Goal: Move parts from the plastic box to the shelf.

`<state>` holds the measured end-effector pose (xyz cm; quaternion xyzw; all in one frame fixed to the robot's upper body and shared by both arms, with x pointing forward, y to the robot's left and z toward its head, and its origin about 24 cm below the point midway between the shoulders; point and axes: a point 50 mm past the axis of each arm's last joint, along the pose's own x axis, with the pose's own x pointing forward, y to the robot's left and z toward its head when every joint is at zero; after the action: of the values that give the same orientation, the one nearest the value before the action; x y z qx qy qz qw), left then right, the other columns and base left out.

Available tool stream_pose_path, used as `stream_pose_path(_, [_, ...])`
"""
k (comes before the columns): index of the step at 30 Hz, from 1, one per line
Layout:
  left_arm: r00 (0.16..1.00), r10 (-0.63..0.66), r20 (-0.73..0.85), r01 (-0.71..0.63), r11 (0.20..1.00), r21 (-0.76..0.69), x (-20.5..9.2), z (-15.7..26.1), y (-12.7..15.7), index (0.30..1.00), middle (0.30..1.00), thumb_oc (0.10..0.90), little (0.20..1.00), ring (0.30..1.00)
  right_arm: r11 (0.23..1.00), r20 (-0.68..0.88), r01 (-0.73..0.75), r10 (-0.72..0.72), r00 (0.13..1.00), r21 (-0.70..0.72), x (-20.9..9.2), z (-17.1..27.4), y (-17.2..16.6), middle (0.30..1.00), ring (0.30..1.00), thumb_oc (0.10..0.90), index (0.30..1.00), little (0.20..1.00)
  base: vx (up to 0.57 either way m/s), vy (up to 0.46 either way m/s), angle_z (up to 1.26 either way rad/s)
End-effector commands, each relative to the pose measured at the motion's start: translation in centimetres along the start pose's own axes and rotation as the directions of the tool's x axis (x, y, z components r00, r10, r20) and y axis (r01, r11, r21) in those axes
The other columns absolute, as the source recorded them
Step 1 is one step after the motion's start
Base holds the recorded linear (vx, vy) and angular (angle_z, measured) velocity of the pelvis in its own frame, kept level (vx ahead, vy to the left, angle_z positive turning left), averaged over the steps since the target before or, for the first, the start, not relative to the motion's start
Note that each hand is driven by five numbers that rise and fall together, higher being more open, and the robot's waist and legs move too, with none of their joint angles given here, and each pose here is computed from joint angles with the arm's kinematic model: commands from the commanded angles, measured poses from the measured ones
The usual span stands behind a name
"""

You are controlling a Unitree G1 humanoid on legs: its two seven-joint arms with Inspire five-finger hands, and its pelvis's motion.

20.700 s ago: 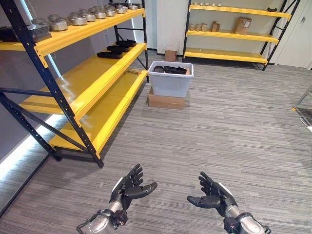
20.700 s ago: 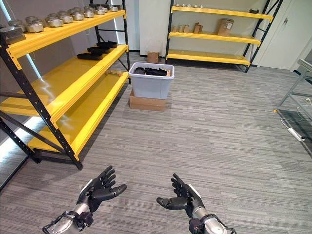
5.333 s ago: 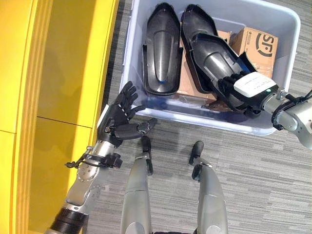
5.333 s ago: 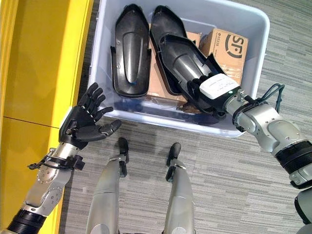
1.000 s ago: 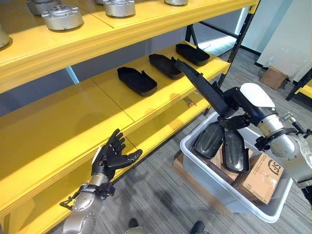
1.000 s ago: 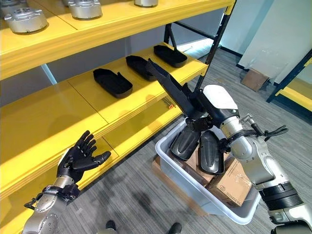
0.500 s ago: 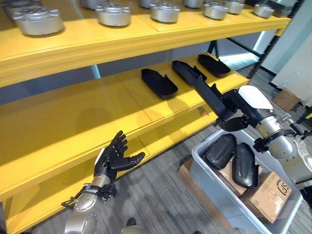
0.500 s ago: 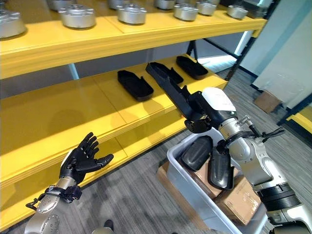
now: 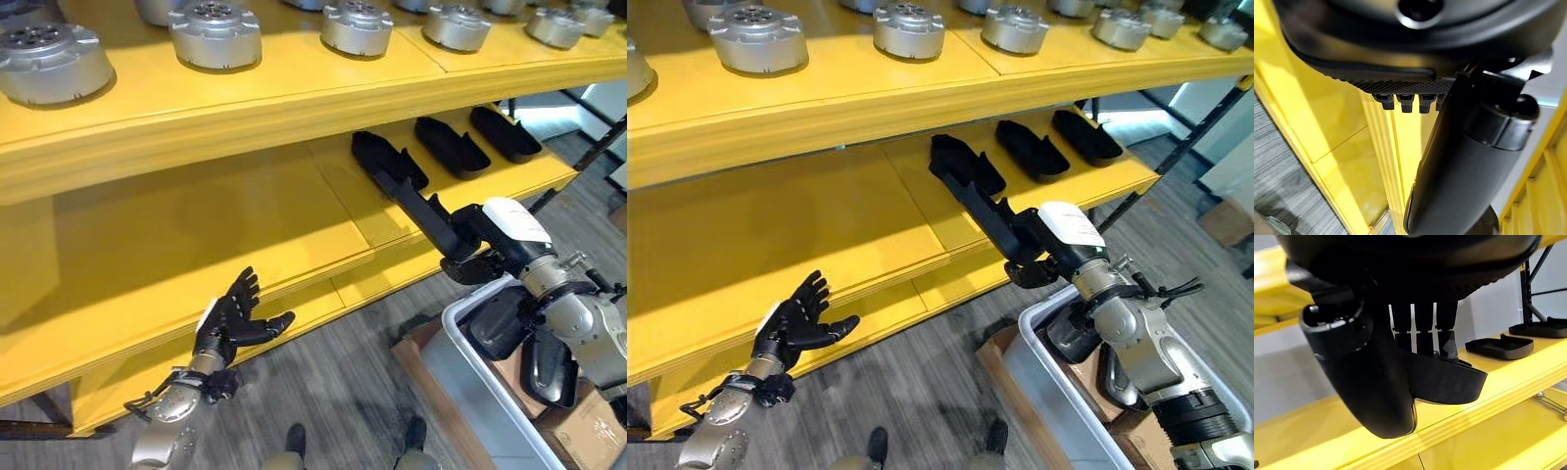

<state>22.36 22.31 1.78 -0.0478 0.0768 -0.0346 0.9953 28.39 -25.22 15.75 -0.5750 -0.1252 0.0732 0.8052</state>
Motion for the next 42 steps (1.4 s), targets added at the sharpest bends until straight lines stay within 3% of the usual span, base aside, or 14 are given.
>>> stream_pose_path(1, [0.953, -0.103, 0.286, 0.085, 0.994, 0.075, 1.6, 5.9, -1.4, 1.0, 1.0, 0.9, 1.0, 1.0, 0.927, 0.111, 0.376, -0.372, 0.922, -0.014, 0.9, 1.8, -9.1, 0.3, 0.3, 0.4, 0.3, 0.3, 0.07, -0.151, 0.87])
stream_pose_path(13, [0.969, -0.022, 0.244, 0.015, 1.0, 0.027, 0.2, 4.5, 0.0, 1.0, 1.0, 0.9, 1.0, 1.0, 0.938, 0.133, 0.343, -0.346, 0.929, 0.041, 1.0, 2.4, -8.7, 0.3, 0.3, 0.4, 0.3, 0.3, 0.06, -0.142, 0.18])
stream_pose_path(24, [0.972, -0.02, 0.233, 0.023, 1.0, -0.012, -0.3, 4.0, -0.2, 1.0, 1.0, 0.9, 1.0, 1.0, 0.942, 0.264, 0.328, -0.334, 0.905, 0.066, 3.6, 5.7, -9.3, 0.3, 0.3, 0.4, 0.3, 0.3, 0.01, -0.121, 0.03])
stream_pose_path(42, [0.972, 0.012, 0.234, 0.006, 0.997, -0.075, -0.4, 3.7, -0.2, 1.0, 1.0, 0.9, 1.0, 1.0, 0.941, 0.382, 0.339, -0.315, 0.869, 0.006, 5.9, 9.2, -11.5, 0.3, 0.3, 0.4, 0.3, 0.3, -0.02, -0.124, 0.26])
